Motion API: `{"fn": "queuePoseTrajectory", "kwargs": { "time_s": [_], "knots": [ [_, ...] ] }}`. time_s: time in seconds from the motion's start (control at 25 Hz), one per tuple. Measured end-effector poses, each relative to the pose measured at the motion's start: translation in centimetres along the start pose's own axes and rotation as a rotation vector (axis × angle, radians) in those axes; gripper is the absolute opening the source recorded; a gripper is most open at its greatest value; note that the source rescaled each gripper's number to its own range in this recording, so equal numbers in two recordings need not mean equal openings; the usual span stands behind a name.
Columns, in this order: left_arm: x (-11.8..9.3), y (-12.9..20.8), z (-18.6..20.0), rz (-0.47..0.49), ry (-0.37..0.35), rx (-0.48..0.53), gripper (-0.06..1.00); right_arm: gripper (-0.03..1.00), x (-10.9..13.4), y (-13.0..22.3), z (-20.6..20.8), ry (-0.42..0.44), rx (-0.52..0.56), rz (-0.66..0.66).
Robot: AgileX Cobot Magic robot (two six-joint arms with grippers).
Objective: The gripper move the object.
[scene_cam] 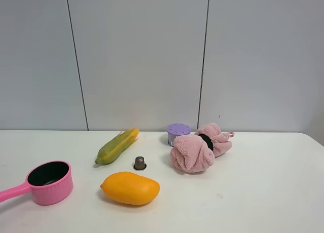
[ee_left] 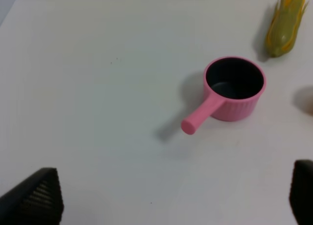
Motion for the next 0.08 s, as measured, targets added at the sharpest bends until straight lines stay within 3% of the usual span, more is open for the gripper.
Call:
{"fn": "queuePoseTrajectory", "kwargs": {
  "time_s": [0.08],
  "knots": [
    [0.0,0.0,0.0,0.0,0.0,0.0,1.0,0.93,0.0,0.0,0.0,0.0,0.0,0.0]
  ]
}}
Point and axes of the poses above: a point on each arm's last joint axis where the gripper is mounted, z pointing back along that axis away from the gripper, x along the wrist's bending axis when the last joint is at zero, y = z × x, the point moved 6 cm from there along -z, pointing out along that axis toward the gripper, and after that the axes turned 2 degrees about -z, right-handed, at the moved point
